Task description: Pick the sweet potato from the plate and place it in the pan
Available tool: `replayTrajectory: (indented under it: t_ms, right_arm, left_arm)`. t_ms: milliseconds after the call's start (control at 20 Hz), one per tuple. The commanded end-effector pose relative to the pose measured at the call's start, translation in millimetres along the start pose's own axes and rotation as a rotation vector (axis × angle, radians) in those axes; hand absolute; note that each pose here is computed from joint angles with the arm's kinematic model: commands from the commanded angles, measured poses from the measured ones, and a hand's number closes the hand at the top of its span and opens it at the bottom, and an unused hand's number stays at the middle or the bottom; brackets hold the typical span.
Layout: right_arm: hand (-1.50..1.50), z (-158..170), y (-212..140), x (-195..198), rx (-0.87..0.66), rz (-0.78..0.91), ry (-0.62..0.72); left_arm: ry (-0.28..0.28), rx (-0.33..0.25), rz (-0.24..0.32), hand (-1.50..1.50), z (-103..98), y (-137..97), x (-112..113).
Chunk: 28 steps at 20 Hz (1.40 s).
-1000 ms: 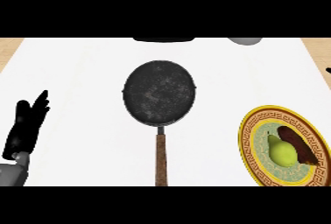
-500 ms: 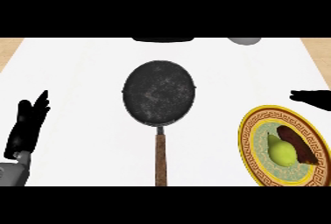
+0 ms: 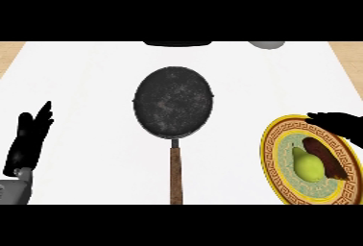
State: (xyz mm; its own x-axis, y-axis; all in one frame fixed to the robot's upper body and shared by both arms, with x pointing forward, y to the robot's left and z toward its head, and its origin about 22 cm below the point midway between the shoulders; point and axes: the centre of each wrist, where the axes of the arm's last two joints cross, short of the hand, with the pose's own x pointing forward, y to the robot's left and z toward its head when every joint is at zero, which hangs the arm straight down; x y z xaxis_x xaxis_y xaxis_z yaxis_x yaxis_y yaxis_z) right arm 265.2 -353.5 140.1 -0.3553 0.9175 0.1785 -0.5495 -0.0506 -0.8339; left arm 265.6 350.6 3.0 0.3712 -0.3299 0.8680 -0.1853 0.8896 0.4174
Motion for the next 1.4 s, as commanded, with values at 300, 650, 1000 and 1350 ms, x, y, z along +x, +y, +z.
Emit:
replayTrajectory:
  t_ms: [300,650,1000,1350]
  right_arm:
    - [-1.5,-10.8,14.2,-4.9,0.042,0.068,0.051]
    - [-1.5,-25.4,18.9,-11.4,0.051,0.07,0.033]
    - [-1.5,-27.3,38.3,-23.7,0.042,0.051,0.031]
    - [-1.5,-54.6,61.1,-33.4,0.087,0.065,0.095]
  left_arm:
    - [0.0,-0.008,-0.006,0.0,7.7,11.1,5.8]
    - [0.008,-0.008,-0.004,0.0,7.5,15.0,13.5]
    - [-0.001,-0.005,0.012,0.0,6.4,0.8,19.4]
    - [-0.004,0.015,-0.007,0.0,-5.6,-3.5,4.3]
